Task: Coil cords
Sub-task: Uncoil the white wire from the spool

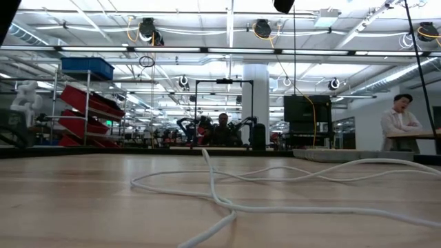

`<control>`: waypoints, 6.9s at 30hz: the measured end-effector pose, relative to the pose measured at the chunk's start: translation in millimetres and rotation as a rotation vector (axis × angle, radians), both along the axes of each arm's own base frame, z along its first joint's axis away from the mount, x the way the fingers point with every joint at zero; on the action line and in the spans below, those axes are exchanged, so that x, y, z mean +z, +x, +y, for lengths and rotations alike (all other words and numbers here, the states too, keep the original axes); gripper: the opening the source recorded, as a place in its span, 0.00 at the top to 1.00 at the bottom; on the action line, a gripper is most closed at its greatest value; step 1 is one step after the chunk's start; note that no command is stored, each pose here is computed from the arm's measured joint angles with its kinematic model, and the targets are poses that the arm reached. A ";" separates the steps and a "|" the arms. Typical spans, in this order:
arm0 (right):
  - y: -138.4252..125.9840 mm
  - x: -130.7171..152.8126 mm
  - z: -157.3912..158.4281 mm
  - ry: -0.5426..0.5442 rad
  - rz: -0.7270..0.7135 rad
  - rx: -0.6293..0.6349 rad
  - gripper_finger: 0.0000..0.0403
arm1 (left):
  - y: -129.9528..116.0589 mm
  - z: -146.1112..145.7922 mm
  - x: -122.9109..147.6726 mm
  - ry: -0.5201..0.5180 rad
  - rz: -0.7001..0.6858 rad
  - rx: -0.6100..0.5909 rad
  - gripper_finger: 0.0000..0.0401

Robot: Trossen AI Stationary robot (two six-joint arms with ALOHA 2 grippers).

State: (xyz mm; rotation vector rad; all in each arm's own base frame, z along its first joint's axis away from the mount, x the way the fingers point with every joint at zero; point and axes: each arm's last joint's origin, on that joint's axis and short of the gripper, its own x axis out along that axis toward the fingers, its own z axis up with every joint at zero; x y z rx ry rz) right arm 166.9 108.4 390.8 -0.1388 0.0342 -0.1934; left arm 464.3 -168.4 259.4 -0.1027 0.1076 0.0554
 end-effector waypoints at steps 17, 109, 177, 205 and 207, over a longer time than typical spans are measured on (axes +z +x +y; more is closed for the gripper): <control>0.0 0.1 0.0 0.001 -0.001 0.000 1.00 | 1.4 2.2 1.7 -0.011 -0.016 -0.031 0.82; -12.1 -9.3 28.4 -0.392 0.090 0.270 1.00 | -133.6 -50.3 104.1 0.498 0.224 0.156 0.67; -5.8 -0.3 26.7 -0.284 0.021 0.045 1.00 | -22.6 -16.3 6.0 0.333 0.169 0.235 0.67; -5.8 -1.2 26.7 -0.289 0.027 0.045 1.00 | -27.2 -25.8 6.0 0.351 0.172 0.215 0.67; -5.8 -1.3 26.7 -0.289 0.028 0.045 1.00 | -28.5 -28.0 6.2 0.378 0.175 0.218 0.67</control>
